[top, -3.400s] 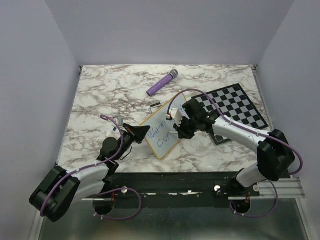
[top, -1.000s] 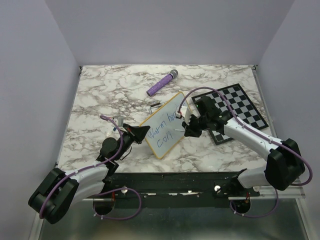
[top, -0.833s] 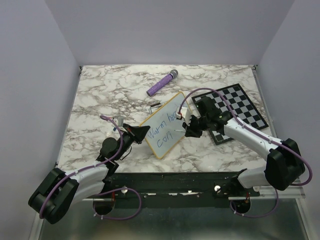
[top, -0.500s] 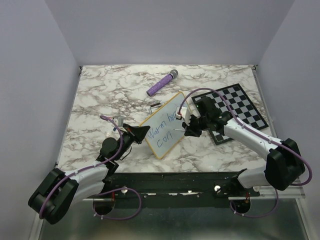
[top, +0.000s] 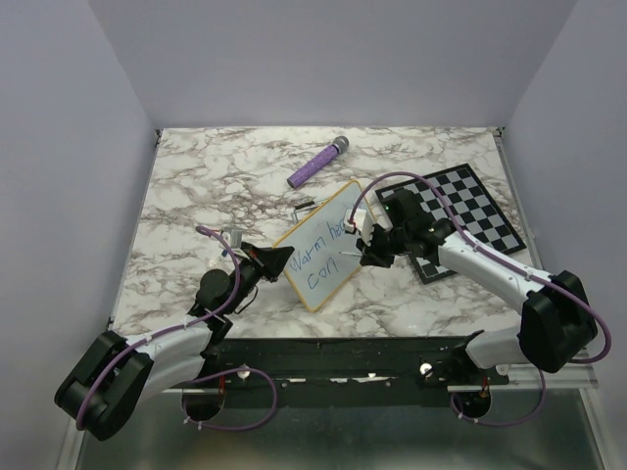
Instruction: Write a sentence on the whiteboard
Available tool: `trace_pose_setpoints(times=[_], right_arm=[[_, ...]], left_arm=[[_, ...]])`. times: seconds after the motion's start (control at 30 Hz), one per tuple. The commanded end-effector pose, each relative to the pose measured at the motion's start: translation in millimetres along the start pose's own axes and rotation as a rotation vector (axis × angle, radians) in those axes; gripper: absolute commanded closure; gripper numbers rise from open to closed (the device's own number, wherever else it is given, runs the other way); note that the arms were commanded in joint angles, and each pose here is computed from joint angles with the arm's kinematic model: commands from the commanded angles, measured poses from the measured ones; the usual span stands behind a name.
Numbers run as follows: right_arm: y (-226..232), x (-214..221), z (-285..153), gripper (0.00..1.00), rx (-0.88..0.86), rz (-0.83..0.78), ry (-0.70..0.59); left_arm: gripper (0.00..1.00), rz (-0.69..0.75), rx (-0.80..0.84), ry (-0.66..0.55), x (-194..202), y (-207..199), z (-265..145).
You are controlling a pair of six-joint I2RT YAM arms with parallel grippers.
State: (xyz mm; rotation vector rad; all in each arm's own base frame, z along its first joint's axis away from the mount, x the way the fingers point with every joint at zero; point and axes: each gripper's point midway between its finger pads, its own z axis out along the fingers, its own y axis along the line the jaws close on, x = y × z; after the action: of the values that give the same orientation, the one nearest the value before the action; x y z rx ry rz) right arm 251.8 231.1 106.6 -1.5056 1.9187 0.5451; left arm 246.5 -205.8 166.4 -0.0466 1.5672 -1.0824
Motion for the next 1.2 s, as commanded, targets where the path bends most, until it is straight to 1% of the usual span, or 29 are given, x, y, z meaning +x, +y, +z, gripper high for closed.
trace_pose_setpoints(times=[0.0,0.33,1.17], right_arm=[[-3,1,6,0.99,0.003,0.019,-0.008],[0,8,15,0.99,-0.029,0.039,0.021],[-5,10,30,0.99,0.004,0.062,0.057]], left_arm=[[1.0,0.029,0.034,0.034,5,-6,-1],[1.0,0.023,0.042,0.031,5,-8,0],[1.0,0.017,0.054,0.029,5,-9,1]])
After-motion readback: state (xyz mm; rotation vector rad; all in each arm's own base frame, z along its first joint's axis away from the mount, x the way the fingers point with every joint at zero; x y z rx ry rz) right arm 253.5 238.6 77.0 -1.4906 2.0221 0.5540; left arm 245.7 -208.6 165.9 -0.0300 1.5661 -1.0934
